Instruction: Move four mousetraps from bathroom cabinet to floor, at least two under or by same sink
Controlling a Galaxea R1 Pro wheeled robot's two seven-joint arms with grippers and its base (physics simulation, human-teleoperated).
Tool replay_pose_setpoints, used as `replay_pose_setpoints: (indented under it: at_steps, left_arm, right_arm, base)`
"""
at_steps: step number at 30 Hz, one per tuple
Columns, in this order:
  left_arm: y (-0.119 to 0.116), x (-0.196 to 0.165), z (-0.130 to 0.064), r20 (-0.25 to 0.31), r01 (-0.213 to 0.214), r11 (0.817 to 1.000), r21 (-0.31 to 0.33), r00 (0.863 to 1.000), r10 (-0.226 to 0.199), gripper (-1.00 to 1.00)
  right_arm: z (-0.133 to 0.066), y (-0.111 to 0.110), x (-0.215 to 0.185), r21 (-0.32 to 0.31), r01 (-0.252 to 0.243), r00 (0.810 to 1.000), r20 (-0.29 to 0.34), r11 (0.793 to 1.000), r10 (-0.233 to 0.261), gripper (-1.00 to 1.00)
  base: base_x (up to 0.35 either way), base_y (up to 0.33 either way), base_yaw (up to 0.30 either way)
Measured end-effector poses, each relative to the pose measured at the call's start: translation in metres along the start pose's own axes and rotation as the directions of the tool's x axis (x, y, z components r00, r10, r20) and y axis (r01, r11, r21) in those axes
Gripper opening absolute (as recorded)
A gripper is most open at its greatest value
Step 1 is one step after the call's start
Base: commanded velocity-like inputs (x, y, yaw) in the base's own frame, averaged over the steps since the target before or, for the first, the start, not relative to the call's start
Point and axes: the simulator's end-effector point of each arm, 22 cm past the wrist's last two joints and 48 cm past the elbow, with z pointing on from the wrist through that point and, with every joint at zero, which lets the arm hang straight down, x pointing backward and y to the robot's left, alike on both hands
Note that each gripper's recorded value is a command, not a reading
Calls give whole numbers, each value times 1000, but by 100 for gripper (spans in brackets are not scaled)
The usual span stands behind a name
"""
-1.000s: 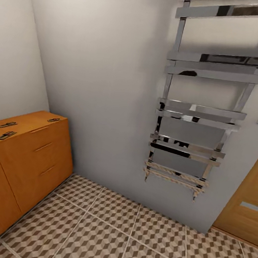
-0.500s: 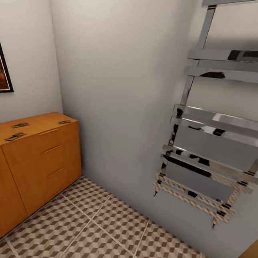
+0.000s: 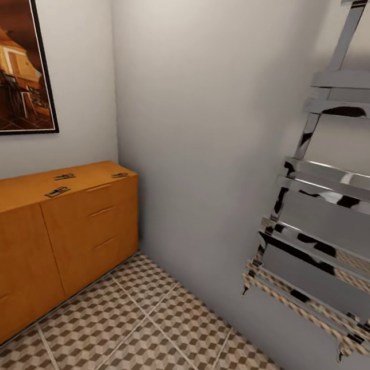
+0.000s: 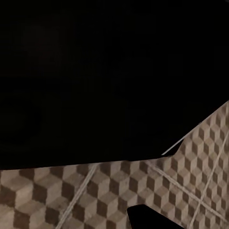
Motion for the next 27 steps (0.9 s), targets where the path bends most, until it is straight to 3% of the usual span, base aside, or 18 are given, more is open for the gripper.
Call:
replay_pose_setpoints:
  at_steps: [12,27]
  left_arm:
    - [0,0,0,-1,0,1000,0,1000,0,100]
    - [0,1,0,-2,-2,1000,0,1000,2,100]
  right_arm:
    - [0,0,-1,0,0,1000,2,1000,0,100]
    - [0,-1,0,0,0,1000,1,1000,0,100]
  base:
    - [30,0,258]
    - [313,0,17]
